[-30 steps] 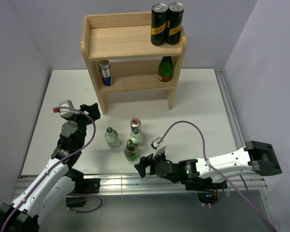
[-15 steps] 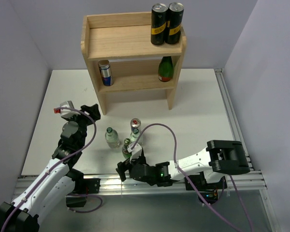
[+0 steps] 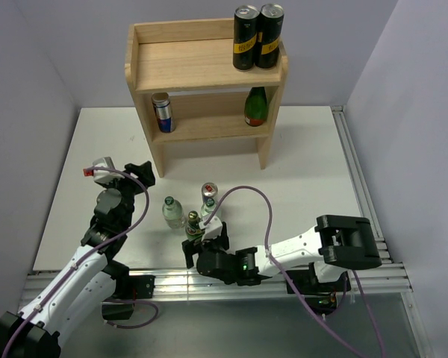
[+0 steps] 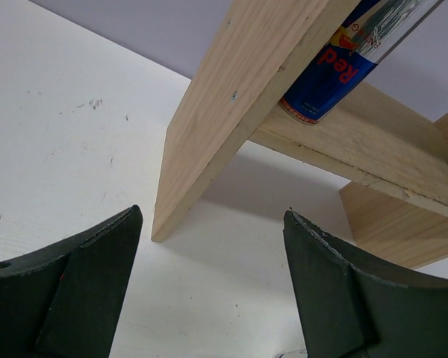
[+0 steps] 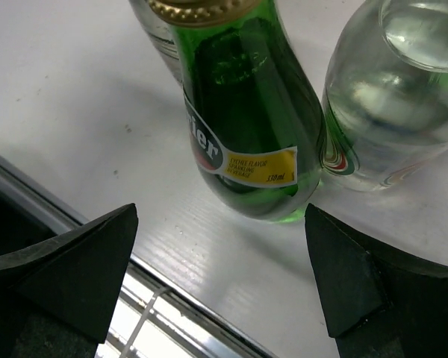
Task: Place and organize the beverage onto the shelf
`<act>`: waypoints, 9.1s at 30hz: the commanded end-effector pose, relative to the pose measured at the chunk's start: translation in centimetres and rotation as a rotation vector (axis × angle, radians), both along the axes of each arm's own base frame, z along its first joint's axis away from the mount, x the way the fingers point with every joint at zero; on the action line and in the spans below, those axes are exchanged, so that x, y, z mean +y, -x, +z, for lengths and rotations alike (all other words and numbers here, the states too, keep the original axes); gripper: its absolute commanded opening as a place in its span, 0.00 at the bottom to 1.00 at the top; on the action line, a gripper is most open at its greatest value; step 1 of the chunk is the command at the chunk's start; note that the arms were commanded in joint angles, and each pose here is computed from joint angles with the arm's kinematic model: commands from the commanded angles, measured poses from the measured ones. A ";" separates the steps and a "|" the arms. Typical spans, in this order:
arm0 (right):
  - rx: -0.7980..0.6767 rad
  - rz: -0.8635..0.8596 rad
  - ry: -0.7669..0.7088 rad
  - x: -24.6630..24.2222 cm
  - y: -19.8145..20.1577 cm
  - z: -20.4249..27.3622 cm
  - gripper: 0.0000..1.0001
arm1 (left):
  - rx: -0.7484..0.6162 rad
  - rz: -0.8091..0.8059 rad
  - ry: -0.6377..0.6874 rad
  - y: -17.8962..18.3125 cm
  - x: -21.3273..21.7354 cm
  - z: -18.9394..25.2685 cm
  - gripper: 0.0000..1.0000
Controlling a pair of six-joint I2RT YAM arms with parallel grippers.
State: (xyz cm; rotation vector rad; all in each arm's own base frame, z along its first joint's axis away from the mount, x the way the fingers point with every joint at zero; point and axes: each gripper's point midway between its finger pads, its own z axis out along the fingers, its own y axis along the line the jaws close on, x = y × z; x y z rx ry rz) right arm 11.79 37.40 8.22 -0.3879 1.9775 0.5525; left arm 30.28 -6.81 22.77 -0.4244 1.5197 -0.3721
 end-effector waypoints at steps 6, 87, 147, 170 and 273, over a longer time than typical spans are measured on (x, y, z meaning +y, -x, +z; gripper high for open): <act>-0.062 -0.124 -0.046 0.7 -3.0 0.9 1.00 | -0.042 0.000 0.005 -0.1 0.0 1.0 0.83; -0.355 -0.291 -0.186 -3.6 -11.2 21.8 0.00 | -0.072 0.010 0.115 -0.4 -0.3 1.6 0.81; -0.485 -0.888 -0.073 -16.3 -38.3 25.0 0.00 | -0.060 -0.019 0.036 -1.8 -1.2 0.3 0.80; -0.494 -1.044 -0.010 -18.5 -40.3 23.4 0.54 | -0.056 -0.020 0.032 -2.1 -1.4 0.0 0.79; -0.007 -0.103 -0.160 -11.8 -3.8 11.9 1.00 | 0.043 -0.148 0.006 -1.5 -4.4 3.2 0.81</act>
